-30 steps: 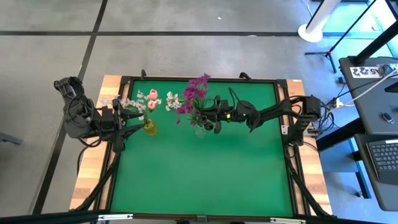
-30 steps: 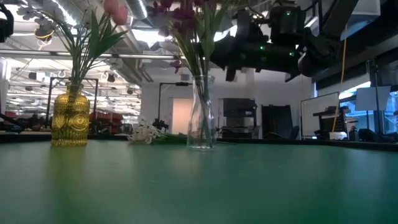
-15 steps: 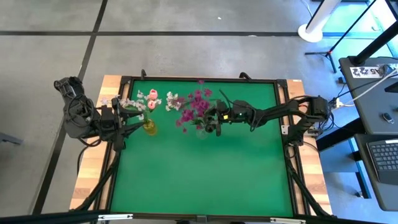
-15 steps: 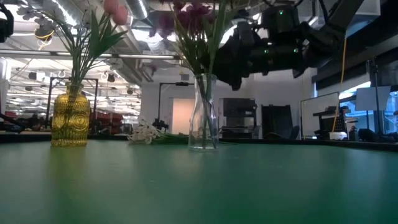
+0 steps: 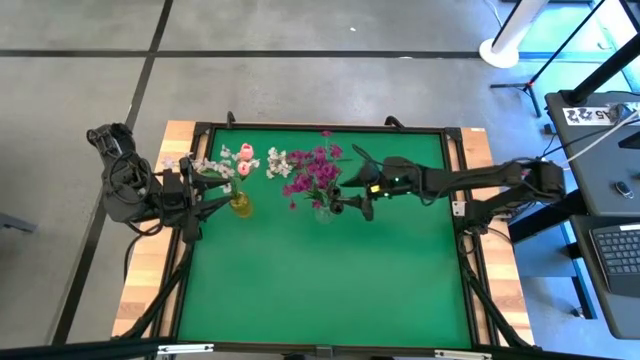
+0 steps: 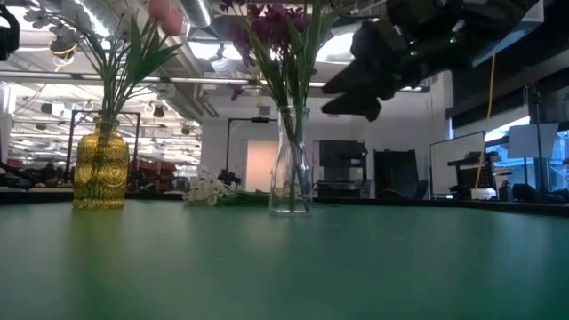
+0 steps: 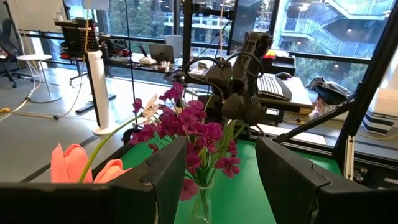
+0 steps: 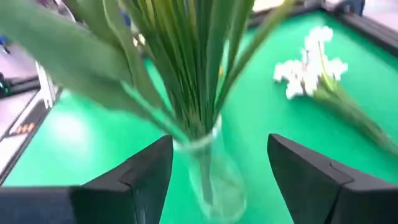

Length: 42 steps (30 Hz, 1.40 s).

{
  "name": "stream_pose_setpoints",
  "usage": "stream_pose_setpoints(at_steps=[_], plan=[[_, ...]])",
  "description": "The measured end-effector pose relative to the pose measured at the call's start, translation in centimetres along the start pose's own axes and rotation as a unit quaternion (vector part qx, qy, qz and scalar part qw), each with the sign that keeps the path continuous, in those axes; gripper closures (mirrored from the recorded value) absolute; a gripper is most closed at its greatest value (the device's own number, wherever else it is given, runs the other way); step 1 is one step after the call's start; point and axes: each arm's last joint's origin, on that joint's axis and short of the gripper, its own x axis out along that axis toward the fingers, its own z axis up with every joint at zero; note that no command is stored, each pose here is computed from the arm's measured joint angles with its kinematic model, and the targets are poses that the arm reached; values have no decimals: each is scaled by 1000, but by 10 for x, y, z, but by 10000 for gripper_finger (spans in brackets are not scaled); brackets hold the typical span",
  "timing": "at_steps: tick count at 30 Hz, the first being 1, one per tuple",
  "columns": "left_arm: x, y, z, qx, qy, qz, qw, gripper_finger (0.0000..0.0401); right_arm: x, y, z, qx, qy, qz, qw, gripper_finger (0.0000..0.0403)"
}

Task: Sort flowers into vase by color
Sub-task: Put the white flowers into the yellow vase

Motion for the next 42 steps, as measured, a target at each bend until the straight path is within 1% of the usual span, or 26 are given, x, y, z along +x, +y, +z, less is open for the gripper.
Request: stream_pose_setpoints(at_steps=[4,7,10,13,15,19,21,26,31,34,37,42], plan=[[0,0,0,-13,-1,1,1000,211,-9,0,-4,-1,40,-21,999,142],[-2,4,5,-22,-3,-11,1000,211,-12,-3,-12,-22,81,-62,995,142],[-6,12,17,-35,-15,-8,999,211,-14,-6,-17,-47,107,-114,987,142],[-8,21,26,-36,-24,3,999,211,-16,-12,-18,-58,111,-172,977,142],[-9,28,29,-32,-30,15,999,211,-17,-20,-15,-51,104,-186,976,142],[-12,46,34,-22,-43,43,998,211,-19,-45,-14,-45,102,-206,972,142],[-16,57,39,-28,-55,43,997,211,-18,-61,-15,-46,102,-206,972,142],[-31,83,45,-65,-86,16,994,211,-11,-97,-24,-56,109,-196,973,142],[-39,96,47,-59,-101,19,993,211,12,-122,-19,-74,126,-170,975,142],[-41,98,48,-62,-107,-1,992,211,34,-133,-13,-81,152,-154,973,142],[-38,94,44,-57,-103,-25,993,211,55,-142,-3,-90,181,-133,970,142],[-31,86,29,-47,-87,-25,995,211,77,-161,6,-87,240,-129,958,142]])
